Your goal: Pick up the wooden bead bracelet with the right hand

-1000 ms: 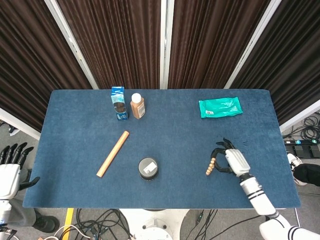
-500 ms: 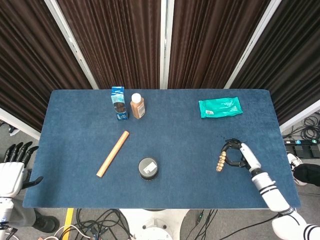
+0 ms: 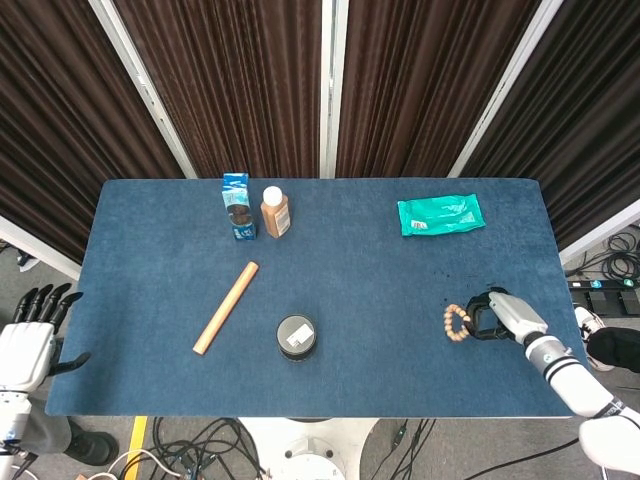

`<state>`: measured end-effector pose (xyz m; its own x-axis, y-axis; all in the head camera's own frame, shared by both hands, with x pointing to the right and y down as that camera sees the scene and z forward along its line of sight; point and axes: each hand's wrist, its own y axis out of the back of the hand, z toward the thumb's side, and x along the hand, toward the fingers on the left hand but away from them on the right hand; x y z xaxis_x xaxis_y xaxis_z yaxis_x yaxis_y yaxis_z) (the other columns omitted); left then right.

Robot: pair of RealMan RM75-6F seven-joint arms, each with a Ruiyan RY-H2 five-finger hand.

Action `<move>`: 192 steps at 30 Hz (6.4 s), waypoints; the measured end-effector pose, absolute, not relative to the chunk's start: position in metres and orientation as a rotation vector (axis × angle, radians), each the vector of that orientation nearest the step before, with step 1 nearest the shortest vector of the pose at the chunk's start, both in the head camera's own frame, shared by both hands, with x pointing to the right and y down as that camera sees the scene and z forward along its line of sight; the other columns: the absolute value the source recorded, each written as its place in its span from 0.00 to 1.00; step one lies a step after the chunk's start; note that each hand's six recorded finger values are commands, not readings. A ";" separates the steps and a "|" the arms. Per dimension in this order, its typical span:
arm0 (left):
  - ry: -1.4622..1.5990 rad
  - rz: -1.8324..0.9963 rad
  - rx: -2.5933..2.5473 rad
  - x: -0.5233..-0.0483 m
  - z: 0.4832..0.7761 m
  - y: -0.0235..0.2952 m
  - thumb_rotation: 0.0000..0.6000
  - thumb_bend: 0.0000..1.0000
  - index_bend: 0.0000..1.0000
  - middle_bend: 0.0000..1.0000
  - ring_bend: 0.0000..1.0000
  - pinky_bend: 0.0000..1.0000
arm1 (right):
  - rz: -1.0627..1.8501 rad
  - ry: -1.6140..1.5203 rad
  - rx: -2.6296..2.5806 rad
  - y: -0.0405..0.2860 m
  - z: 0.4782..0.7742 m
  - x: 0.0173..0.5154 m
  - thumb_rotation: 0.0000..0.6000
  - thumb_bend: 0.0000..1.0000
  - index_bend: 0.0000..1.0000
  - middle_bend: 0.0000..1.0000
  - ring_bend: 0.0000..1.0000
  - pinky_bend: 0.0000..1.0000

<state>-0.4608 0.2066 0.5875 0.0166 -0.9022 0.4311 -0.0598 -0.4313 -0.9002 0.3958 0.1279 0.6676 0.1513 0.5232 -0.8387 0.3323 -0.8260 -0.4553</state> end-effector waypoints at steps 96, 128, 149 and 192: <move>1.053 -1.501 -1.575 -0.468 0.585 0.214 1.00 0.00 0.17 0.08 0.01 0.02 | 0.430 -1.775 -3.248 0.139 0.664 0.281 0.54 0.74 0.47 0.58 0.19 0.08; 1.043 -1.512 -1.576 -0.467 0.586 0.213 1.00 0.00 0.17 0.08 0.01 0.02 | 0.437 -1.606 -3.300 0.146 0.669 0.283 0.61 0.55 0.25 0.44 0.11 0.08; 1.033 -1.518 -1.578 -0.466 0.588 0.211 1.00 0.00 0.17 0.08 0.01 0.02 | 0.572 -1.598 -3.248 0.150 0.677 0.278 0.30 0.31 0.57 0.52 0.12 0.03; 1.035 -1.518 -1.576 -0.466 0.588 0.212 1.00 0.00 0.17 0.08 0.01 0.02 | 0.482 -1.543 -3.314 0.151 0.669 0.277 0.48 0.32 0.38 0.51 0.10 0.03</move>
<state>-0.4661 0.2116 0.5876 -0.0088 -0.9016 0.4325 -0.0737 -0.4308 -0.8995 0.2766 0.1509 0.6693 0.6436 0.6298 -0.4350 0.7654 -0.5303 0.3647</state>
